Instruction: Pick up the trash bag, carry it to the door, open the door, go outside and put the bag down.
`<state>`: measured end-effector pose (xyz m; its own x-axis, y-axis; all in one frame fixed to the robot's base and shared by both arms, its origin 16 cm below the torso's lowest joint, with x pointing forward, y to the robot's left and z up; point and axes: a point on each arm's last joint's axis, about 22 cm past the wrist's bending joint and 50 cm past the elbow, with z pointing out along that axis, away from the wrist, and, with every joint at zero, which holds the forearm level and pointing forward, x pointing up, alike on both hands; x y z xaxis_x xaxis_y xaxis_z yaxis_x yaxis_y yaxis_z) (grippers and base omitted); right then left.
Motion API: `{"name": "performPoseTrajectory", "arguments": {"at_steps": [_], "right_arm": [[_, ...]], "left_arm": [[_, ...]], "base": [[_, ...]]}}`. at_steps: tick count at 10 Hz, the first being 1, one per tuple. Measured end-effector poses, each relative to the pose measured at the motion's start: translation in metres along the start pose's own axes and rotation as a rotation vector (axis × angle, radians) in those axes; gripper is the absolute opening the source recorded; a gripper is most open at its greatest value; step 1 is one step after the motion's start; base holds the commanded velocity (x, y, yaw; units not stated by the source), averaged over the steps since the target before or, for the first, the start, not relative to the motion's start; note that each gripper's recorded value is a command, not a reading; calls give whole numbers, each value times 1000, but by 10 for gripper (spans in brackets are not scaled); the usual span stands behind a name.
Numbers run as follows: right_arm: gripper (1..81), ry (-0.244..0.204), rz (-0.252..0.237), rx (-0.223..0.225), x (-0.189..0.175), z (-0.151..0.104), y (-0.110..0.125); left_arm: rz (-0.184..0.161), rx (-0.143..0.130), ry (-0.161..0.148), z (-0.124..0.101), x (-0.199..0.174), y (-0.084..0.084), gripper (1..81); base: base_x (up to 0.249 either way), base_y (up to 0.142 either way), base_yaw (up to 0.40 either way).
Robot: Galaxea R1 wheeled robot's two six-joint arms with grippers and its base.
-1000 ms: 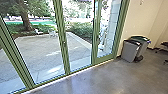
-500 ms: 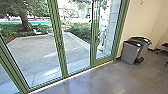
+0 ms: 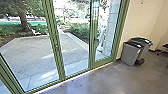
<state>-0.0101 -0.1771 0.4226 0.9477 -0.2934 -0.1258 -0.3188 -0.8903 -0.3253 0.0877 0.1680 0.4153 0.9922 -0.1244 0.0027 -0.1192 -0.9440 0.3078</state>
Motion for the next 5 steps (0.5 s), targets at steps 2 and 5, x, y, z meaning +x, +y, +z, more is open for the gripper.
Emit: {"name": "performPoseTrajectory", "arguments": {"at_steps": [2,5], "right_arm": [[811,0,0,0,0,0,0],[811,0,0,0,0,0,0]], "left_arm": [[2,0,0,0,0,0,10],[2,0,0,0,0,0,10]], "base": [[192,-121,0],[192,-121,0]]}}
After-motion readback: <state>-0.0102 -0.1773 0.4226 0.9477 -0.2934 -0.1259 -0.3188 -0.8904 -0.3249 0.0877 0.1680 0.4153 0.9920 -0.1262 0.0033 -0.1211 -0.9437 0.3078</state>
